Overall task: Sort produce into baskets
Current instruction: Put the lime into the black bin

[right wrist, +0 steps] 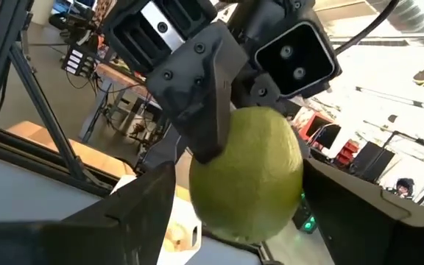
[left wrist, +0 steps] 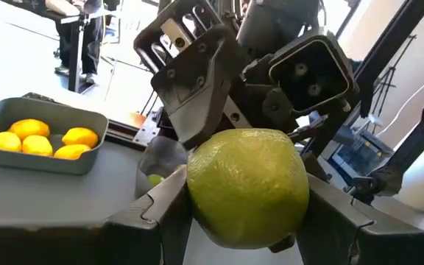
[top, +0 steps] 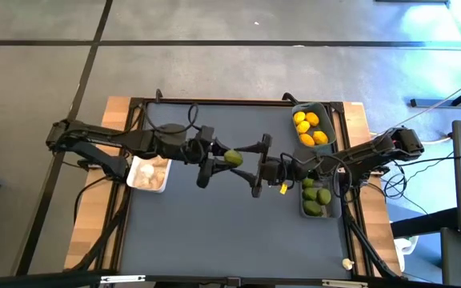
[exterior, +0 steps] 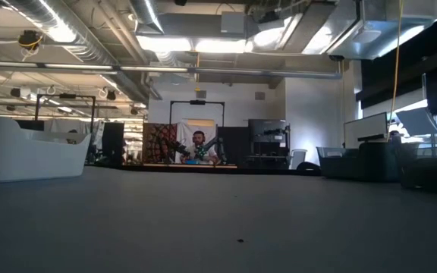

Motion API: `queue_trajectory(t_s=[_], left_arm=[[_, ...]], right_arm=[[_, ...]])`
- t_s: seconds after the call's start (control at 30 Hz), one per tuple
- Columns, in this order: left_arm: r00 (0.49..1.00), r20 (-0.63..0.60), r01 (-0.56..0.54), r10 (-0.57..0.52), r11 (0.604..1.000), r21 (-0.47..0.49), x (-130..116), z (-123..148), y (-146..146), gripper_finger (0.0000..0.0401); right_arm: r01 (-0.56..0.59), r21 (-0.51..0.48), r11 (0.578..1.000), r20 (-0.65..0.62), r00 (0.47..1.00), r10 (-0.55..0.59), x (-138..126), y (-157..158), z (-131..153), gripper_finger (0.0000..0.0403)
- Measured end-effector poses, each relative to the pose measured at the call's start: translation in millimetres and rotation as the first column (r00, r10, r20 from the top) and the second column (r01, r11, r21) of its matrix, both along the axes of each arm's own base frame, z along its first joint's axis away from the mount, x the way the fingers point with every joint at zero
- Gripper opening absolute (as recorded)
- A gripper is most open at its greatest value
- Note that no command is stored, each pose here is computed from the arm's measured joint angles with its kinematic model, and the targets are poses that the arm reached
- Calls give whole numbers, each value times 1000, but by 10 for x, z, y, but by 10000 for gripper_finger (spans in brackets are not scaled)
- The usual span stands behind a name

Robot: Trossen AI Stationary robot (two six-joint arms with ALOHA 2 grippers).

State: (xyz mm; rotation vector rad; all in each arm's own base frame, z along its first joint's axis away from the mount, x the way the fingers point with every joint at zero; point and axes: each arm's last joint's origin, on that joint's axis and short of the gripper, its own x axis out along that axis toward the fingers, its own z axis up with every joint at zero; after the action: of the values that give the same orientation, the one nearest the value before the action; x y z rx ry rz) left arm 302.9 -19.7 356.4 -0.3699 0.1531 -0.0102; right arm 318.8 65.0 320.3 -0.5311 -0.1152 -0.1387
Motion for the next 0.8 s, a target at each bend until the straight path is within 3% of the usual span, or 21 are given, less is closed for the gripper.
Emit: queue_trajectory(t_s=[0.17, 0.4, 0.57, 0.8], left_arm=[[1000, -10, 2, -2, 1000, -10, 35, -36, -25, 191], [1000, 1, -9, 9, 1000, 18, 58, -42, -21, 192], [1000, -2, -21, 21, 999, 42, 59, -47, -20, 202], [1000, -3, -14, 14, 993, 121, -45, 23, -12, 259]], right_arm=[[-2, -16, 1000, 18, 1000, 3, -3, 1, 19, 275], [12, -34, 999, 16, 1000, -12, -5, -3, 21, 163], [34, -37, 999, 11, 999, -34, -5, -9, 16, 164], [67, -1, 998, -10, 998, -67, -69, 92, 32, 183]])
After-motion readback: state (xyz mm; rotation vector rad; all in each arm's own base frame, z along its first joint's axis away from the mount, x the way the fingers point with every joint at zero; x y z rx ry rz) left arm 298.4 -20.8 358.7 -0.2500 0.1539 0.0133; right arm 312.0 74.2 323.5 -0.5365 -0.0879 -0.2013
